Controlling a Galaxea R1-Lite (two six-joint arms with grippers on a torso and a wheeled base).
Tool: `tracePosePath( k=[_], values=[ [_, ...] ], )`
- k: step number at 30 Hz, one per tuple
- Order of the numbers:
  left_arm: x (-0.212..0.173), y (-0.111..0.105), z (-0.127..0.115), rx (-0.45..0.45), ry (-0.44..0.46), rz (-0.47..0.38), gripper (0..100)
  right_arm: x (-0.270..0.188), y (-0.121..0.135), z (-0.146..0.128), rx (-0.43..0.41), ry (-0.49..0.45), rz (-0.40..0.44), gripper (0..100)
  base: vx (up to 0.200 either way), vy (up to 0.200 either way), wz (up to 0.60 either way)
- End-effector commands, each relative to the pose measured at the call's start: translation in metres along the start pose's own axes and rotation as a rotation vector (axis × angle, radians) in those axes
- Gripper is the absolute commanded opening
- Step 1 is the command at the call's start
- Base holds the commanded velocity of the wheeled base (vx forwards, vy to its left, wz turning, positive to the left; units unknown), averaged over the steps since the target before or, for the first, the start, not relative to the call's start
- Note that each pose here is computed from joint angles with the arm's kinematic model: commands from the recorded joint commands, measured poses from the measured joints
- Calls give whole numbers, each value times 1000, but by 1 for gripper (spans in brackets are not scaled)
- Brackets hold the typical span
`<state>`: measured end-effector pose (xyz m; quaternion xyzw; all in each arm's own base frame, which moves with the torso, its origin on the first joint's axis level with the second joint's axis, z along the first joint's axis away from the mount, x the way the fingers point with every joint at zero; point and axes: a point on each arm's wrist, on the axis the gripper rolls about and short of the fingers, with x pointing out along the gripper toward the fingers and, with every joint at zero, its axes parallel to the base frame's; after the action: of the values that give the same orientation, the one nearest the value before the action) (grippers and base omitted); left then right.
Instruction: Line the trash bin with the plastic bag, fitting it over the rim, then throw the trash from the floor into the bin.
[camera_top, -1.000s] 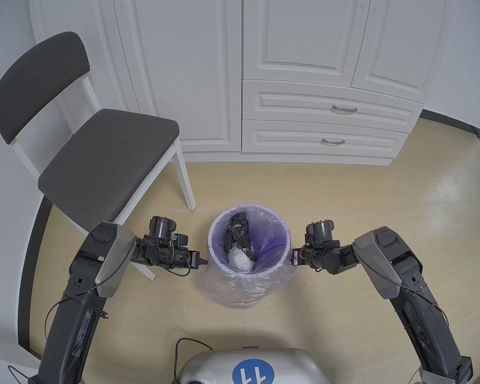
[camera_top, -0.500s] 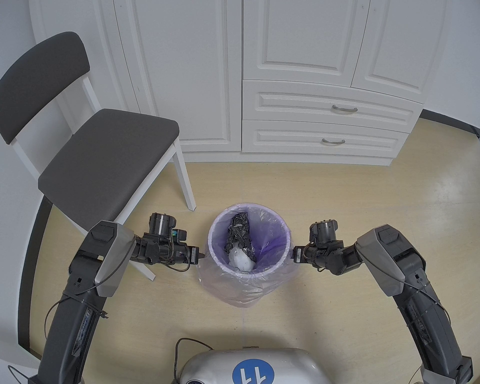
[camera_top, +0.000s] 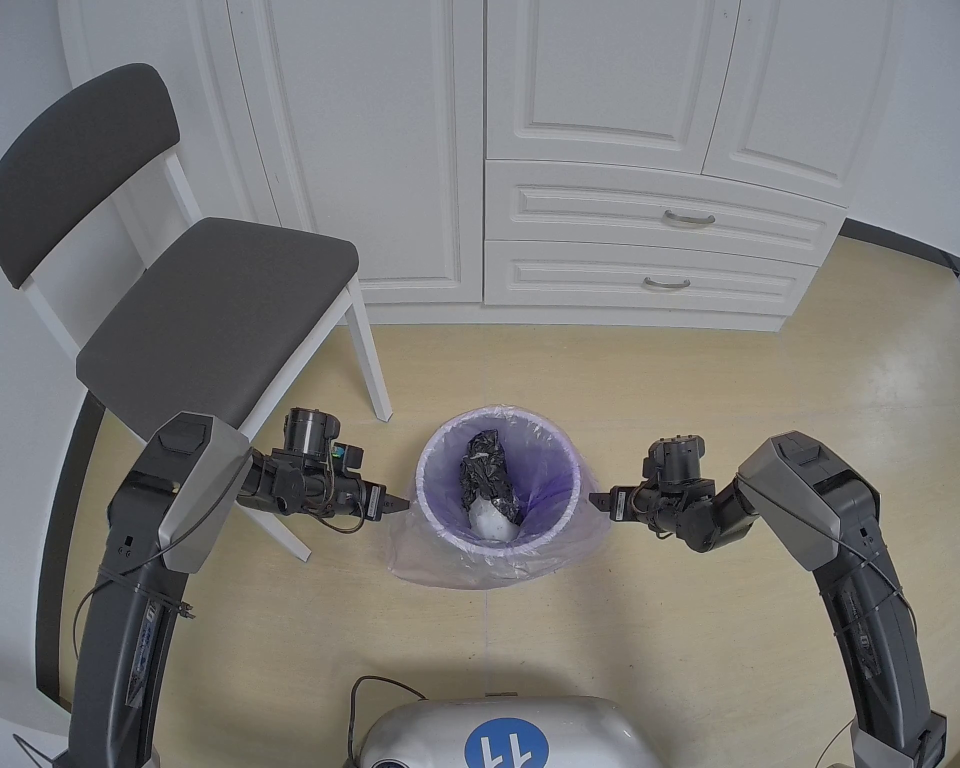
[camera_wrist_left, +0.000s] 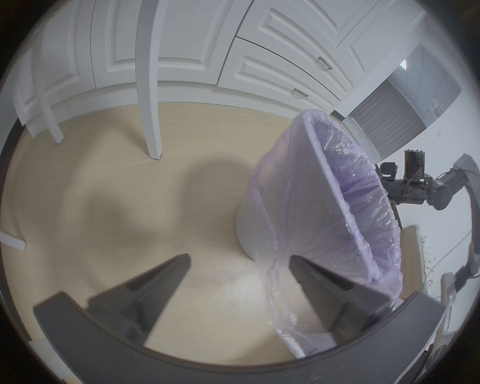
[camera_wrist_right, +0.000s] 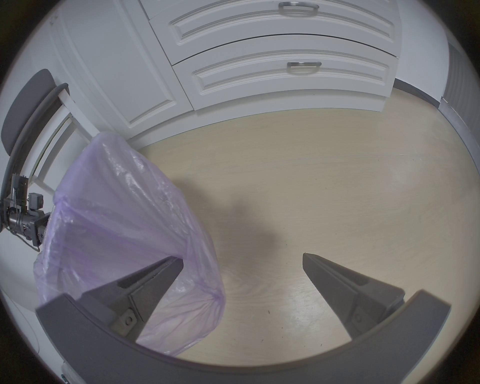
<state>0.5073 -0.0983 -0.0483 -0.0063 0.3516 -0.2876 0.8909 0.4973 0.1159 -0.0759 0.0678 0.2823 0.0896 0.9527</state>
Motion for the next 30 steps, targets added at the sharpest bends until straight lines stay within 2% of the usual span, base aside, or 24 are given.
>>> tracePosePath(
  k=[1,5,9,13,19,23,27,30],
  values=[
    [-7,-4,9,24,-14,22,100,-3,-1,3,-1,0,-1,100,0,0,0],
    [-11,-5,13,49,-13,81,100,-4,-4,5,-8,-6,-5,100,0,0,0],
    [-24,-9,10,97,30,160,100,-7,-2,10,-9,-14,-2,100,0,0,0],
    [-43,-15,7,136,53,158,100,-7,-3,9,-10,-10,-4,100,0,0,0],
    [-62,-24,1,176,-31,170,100,-8,-5,7,-8,-4,-6,100,0,0,0],
    [-72,-31,-4,216,-70,119,100,-8,-8,7,-5,-2,-12,100,0,0,0],
    [-81,-39,-15,328,-79,3,100,-8,-11,8,-2,-2,-10,100,0,0,0],
    [-82,-41,-19,369,-77,-83,100,-8,-10,8,-3,-2,-7,100,0,0,0]
  ],
)
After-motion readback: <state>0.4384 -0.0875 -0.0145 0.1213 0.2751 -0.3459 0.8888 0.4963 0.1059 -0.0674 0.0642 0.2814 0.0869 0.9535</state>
